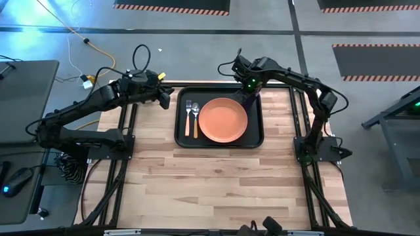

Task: Pick and place plate/cup/fork/spoon on tray
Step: Adjust the violet cup on the black serving tray

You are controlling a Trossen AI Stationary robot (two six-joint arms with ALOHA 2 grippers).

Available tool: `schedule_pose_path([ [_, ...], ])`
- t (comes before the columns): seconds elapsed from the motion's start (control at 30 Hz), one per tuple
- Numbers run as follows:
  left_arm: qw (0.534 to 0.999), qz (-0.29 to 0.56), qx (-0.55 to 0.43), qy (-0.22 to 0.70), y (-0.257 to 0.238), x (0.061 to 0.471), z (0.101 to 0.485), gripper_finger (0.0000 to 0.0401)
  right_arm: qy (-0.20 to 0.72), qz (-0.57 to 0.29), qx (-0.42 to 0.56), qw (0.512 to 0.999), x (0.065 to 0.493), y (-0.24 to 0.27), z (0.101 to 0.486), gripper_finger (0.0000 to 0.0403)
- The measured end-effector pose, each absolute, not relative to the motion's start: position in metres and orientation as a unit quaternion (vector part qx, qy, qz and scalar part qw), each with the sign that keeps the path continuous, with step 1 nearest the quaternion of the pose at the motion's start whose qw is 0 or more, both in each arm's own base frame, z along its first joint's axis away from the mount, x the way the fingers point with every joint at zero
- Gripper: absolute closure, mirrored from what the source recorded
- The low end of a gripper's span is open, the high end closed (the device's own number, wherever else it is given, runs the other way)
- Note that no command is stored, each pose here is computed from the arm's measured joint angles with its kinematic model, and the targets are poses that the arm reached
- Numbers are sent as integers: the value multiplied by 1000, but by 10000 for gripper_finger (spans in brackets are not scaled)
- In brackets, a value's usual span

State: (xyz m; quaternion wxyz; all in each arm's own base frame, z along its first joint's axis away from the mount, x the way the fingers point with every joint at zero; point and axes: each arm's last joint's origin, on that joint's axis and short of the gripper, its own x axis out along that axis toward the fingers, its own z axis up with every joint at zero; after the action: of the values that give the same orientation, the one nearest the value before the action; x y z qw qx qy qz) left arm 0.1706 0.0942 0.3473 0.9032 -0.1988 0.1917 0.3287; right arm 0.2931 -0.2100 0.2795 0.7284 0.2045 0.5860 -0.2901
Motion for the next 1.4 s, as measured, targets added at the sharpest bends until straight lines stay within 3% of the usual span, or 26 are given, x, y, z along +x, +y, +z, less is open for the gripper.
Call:
schedule_pose_path([
  [1.4, 903, 329, -199, 191, 94, 171, 347, 325, 590, -287, 192, 730, 294, -208, 279, 386],
])
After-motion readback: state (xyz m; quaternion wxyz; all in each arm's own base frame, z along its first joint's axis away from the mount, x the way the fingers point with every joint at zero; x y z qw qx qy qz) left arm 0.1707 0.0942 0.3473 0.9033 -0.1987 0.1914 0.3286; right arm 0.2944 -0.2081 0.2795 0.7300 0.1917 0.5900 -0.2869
